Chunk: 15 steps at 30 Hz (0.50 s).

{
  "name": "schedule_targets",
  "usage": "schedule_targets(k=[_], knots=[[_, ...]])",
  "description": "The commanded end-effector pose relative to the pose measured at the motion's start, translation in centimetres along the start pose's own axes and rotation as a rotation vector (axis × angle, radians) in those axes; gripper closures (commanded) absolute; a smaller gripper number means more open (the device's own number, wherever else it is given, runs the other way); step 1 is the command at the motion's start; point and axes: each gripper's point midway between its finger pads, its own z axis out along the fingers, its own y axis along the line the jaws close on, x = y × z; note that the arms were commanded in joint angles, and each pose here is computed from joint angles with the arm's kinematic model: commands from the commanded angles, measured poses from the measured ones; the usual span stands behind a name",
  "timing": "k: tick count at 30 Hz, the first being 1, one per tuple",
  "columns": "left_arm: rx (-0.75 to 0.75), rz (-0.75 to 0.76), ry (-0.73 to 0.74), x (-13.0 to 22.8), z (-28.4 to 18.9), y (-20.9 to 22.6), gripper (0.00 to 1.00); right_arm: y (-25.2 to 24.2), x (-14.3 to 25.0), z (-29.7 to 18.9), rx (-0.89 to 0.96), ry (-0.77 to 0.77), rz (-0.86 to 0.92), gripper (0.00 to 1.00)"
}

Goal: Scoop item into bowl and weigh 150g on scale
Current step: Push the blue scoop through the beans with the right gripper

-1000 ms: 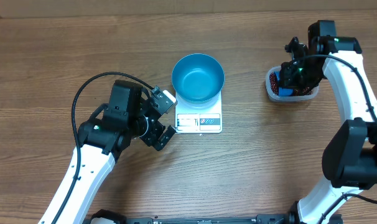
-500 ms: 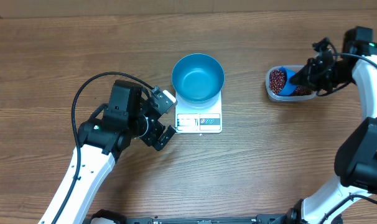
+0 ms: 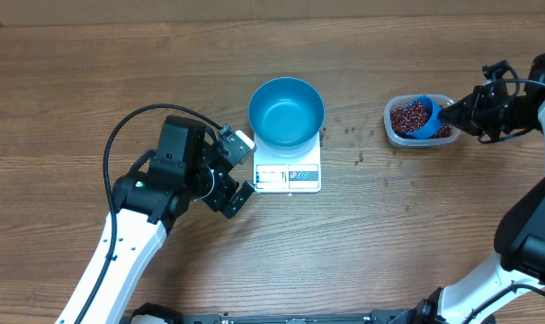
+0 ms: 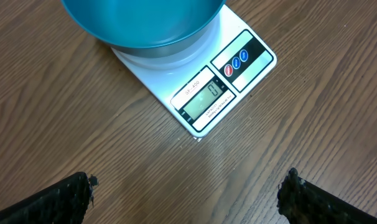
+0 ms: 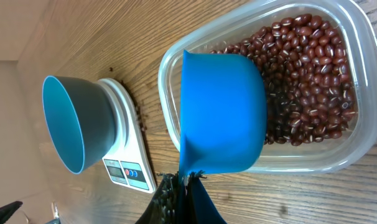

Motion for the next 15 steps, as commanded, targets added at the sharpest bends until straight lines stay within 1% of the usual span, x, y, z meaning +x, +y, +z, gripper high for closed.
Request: schedule_targets(k=[1, 15], knots=[[0.023, -0.006, -0.004, -0.1, 0.19, -0.5, 0.0, 0.09, -0.22, -0.04, -0.015, -0.009, 0.002, 0.96], [0.023, -0.006, -0.004, -0.1, 0.19, -0.5, 0.0, -0.2, -0.63, -0.14, -0.004, -0.025, -0.007, 0.96]])
